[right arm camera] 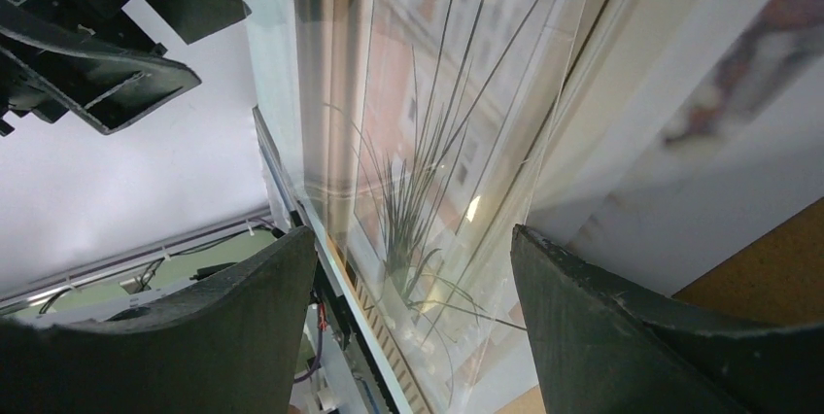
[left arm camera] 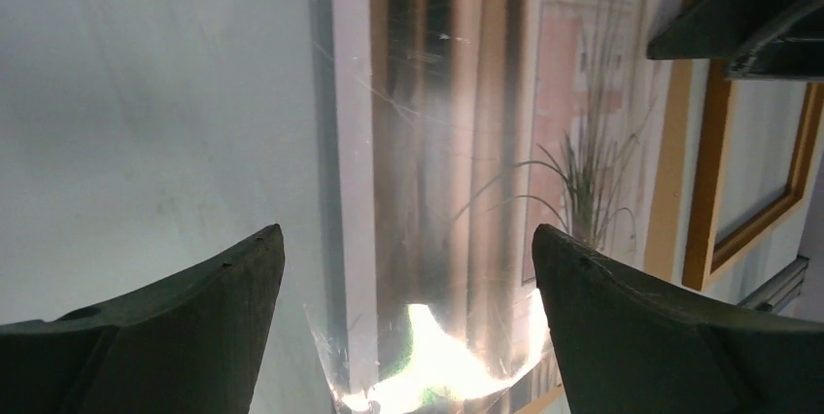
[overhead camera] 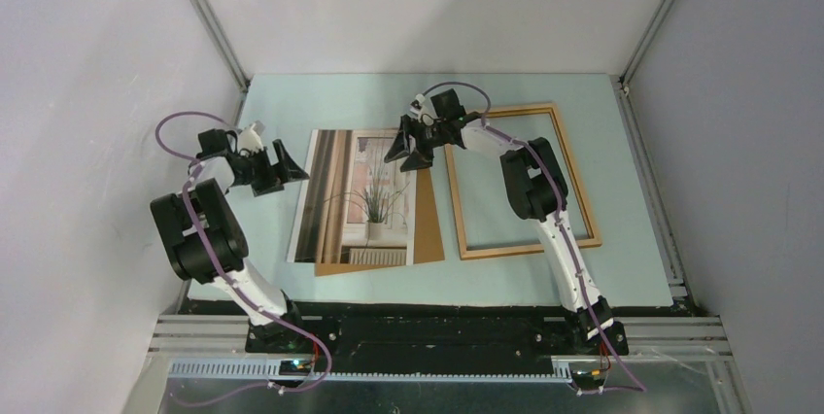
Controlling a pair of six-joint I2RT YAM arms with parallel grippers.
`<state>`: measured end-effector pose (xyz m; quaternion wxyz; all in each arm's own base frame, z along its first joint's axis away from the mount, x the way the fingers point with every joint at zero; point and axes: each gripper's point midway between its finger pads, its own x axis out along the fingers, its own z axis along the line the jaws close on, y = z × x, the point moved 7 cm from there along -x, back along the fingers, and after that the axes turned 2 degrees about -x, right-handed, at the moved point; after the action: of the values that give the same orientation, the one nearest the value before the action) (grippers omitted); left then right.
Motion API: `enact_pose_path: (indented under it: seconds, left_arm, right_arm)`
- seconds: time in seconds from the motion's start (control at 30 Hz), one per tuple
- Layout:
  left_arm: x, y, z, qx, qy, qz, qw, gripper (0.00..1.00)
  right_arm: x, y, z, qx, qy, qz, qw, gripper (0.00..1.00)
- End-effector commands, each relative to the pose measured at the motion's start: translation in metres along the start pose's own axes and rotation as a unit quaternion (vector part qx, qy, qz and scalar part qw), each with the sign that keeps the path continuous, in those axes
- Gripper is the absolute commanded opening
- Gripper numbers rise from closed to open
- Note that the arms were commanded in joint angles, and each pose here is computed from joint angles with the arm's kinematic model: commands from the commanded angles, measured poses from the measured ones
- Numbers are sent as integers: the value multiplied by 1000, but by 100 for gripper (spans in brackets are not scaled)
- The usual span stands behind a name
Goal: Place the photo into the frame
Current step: Pick up the photo frame item at the center of the board.
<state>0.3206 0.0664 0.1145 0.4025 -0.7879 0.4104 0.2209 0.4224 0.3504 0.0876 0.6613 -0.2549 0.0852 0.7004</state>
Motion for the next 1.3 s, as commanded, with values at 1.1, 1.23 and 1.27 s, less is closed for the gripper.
enact_pose_path:
  seconds: [1.1, 1.23, 1.27]
  left_arm:
    - [-28, -6, -74, 17, 215, 2, 976, 99]
    - [-29, -8, -74, 14, 209, 0, 978, 100]
    - [-30, -9, -74, 14, 207, -1, 978, 100]
  right_arm:
    - [1, 26, -19, -15, -66, 31, 997, 77]
    - [2, 27, -19, -13, -73, 31, 997, 77]
    - [2, 27, -18, -14, -73, 31, 997, 77]
